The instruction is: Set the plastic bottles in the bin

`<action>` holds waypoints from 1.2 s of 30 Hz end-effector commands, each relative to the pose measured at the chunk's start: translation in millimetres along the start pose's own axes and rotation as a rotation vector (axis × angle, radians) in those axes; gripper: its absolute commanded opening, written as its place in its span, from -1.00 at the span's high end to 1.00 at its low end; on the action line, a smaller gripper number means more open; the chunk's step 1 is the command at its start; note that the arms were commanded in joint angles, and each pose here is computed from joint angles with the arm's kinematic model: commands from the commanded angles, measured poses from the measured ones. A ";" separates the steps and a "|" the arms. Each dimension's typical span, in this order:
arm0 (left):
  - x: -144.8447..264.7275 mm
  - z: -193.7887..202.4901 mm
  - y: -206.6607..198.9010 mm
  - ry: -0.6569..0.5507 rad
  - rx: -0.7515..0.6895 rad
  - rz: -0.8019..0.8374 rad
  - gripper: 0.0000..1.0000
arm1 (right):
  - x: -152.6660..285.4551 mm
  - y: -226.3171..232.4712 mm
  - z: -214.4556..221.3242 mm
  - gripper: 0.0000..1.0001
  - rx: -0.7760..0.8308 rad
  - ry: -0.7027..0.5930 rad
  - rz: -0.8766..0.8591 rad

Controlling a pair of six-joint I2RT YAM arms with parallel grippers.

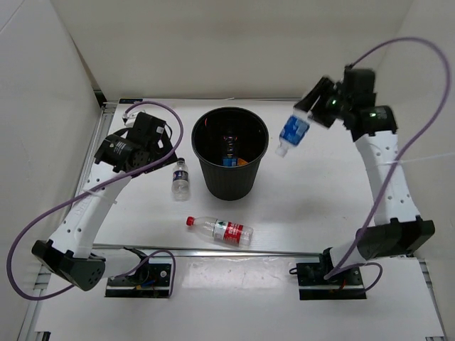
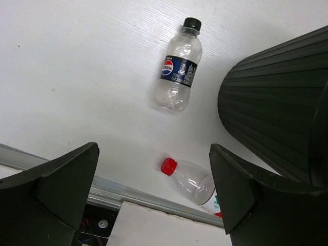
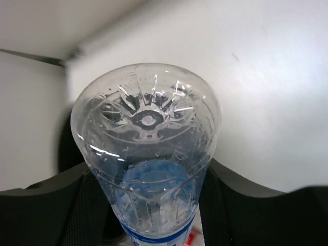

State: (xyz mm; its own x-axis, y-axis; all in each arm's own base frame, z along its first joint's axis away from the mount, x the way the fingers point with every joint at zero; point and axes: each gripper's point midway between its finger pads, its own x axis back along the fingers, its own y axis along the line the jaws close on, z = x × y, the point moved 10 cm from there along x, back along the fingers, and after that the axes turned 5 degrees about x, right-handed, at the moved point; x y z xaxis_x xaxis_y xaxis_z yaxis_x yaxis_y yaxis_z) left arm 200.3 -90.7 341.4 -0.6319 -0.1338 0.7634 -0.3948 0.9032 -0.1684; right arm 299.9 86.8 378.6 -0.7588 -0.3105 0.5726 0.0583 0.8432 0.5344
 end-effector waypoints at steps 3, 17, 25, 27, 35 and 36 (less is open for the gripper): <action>-6.8 5.0 3.6 0.002 0.023 0.023 -1.00 | 69.9 75.2 -45.5 0.28 0.123 -0.191 -0.283; -48.0 16.0 -1.8 0.095 0.084 0.033 -1.00 | -5.4 160.1 14.7 -0.62 0.552 -0.192 -0.315; -62.0 25.3 -2.2 0.121 0.065 0.033 -1.00 | 19.6 149.9 4.3 -1.00 0.509 -0.263 -0.241; -76.2 28.1 -3.9 0.141 0.044 0.025 -1.00 | 40.0 139.5 2.6 -1.00 0.497 -0.301 -0.196; -148.1 36.8 -21.8 0.235 -0.063 -0.021 -1.00 | 126.2 101.2 8.8 -1.00 0.511 -0.389 -0.203; -154.7 31.3 -28.8 0.216 -0.071 -0.003 -1.00 | 132.8 94.6 11.6 -1.00 0.523 -0.386 -0.187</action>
State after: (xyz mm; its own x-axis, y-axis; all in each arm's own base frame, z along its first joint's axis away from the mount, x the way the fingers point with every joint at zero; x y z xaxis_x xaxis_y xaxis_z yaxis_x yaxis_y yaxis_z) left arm 265.8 -104.5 216.4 -0.4281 -0.0821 0.9000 -0.3894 0.9154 -0.1017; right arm 214.9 151.2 496.4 -0.8846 -0.4258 0.1904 -0.3816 0.8954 0.2295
